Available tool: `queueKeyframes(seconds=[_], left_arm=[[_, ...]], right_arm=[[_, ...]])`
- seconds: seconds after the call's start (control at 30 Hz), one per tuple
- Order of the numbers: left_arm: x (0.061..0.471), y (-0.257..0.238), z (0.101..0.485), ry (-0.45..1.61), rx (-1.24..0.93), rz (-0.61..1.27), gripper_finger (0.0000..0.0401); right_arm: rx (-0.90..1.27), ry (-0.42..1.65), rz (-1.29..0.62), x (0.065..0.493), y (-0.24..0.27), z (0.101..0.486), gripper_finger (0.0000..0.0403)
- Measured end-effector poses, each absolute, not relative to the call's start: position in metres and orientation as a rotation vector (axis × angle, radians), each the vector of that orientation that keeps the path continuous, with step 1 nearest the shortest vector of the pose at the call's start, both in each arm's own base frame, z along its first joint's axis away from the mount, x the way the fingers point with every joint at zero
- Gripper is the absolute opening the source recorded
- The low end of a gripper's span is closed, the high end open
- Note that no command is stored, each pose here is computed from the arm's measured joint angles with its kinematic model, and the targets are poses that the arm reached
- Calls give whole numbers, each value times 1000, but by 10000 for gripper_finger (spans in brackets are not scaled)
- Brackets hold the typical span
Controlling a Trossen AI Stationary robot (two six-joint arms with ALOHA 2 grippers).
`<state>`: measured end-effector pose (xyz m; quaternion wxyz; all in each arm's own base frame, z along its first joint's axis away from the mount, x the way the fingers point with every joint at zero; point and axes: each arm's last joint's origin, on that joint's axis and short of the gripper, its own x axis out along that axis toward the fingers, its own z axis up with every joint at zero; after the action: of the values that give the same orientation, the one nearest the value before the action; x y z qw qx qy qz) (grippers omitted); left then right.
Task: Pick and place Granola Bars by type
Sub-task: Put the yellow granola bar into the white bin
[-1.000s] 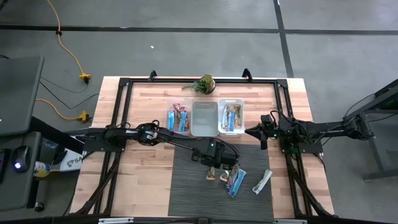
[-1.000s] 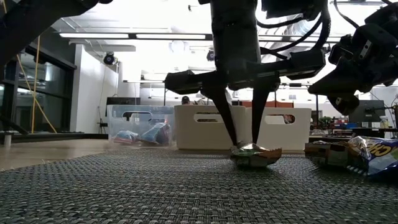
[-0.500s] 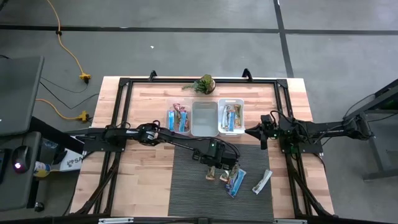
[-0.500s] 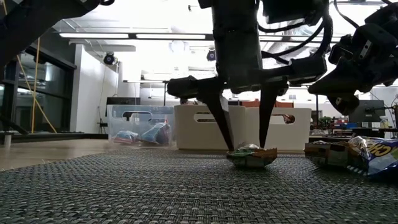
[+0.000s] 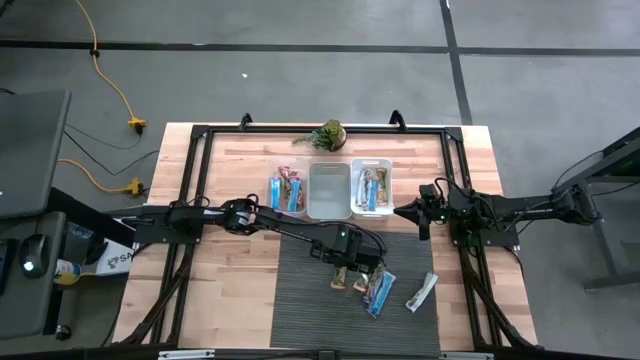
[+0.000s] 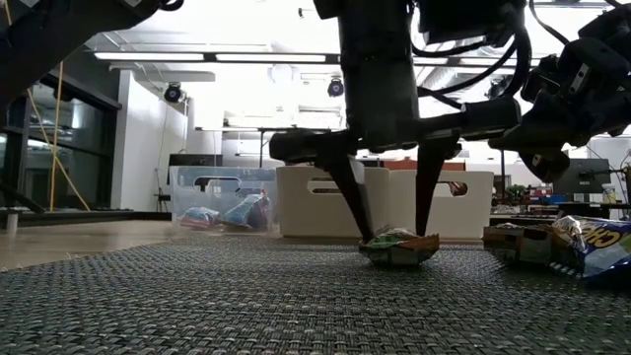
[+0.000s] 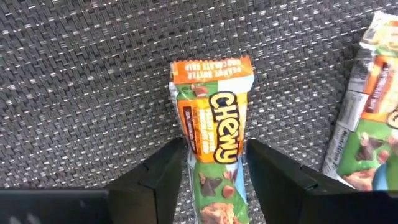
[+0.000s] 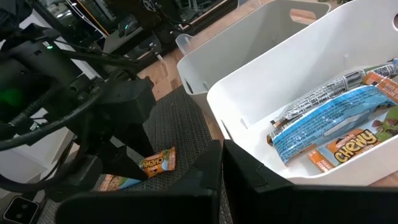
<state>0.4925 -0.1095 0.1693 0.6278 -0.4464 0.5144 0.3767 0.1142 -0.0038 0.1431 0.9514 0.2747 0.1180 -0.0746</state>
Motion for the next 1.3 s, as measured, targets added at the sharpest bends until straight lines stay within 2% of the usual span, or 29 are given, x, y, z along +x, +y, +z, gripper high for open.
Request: queueKeyframes(seconds=[0.9,1.3], left_arm=[[492,-109,169,1184,-989,851,49],[490,-108,181,1173,-971,828,42]], right_arm=[[558,240,-152,114,-4,143,0],[558,240,-152,114,-4,143,0]])
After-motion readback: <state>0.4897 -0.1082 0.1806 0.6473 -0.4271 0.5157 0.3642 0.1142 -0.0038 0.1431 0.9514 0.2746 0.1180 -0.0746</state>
